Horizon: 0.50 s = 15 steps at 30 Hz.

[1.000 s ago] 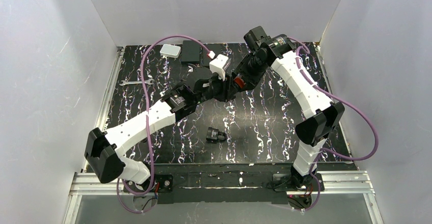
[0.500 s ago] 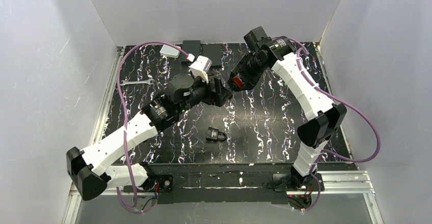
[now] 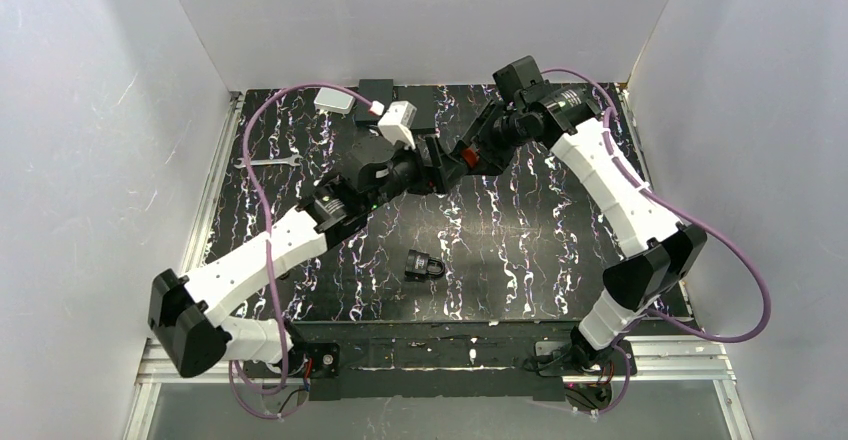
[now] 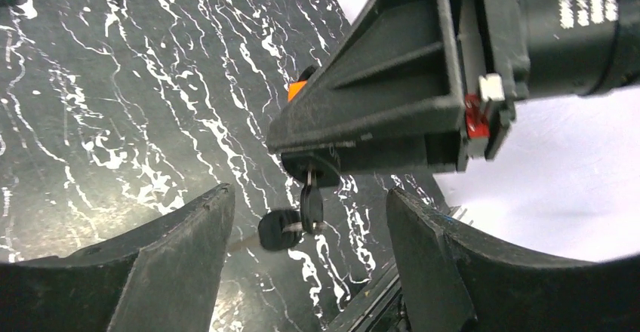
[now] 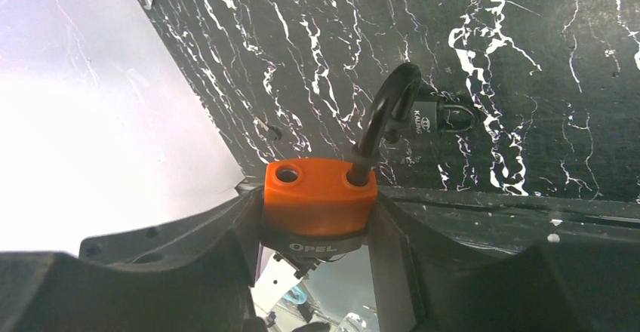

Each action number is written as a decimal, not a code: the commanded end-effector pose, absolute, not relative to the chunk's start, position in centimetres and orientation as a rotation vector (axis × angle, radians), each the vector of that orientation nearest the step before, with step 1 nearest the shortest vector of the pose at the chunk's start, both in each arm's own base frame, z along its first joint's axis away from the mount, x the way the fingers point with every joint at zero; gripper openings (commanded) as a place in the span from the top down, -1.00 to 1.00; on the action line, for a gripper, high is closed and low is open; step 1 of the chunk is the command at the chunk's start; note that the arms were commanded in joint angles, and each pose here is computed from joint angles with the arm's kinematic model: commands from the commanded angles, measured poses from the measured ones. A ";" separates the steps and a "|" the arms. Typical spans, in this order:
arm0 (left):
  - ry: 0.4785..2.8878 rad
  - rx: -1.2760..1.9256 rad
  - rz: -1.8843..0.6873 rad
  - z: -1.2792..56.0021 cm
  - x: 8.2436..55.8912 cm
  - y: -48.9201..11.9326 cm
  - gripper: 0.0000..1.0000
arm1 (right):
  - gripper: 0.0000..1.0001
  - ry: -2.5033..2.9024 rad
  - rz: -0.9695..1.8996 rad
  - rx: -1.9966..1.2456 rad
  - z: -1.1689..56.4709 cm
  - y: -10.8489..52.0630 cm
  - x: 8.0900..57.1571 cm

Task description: Unlock with the key

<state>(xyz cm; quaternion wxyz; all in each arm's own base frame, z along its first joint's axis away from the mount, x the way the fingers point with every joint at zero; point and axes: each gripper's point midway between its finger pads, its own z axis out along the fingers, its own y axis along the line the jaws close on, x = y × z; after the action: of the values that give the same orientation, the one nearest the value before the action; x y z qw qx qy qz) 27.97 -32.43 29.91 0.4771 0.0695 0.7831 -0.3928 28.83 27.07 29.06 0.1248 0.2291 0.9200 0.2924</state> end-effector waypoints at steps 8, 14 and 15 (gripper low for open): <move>1.896 -0.012 -1.022 31.5 30.9 -34.5 -0.05 | 0.97 2.542 1.048 0.605 33.0 27.7 28.7; 1.932 -0.049 -1.036 30.4 31.2 -35.0 0.83 | 0.97 2.516 1.100 0.617 33.2 27.9 28.7; 1.937 -0.055 -1.036 30.2 31.2 -35.0 0.96 | 0.97 2.515 1.102 0.619 33.2 27.8 28.6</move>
<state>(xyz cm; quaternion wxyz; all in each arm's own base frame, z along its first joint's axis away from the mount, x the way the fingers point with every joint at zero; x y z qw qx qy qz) 30.21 -35.19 29.01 0.4429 0.0032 0.7932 -0.4180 28.92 27.52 29.92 0.1384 0.2247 0.9053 0.3328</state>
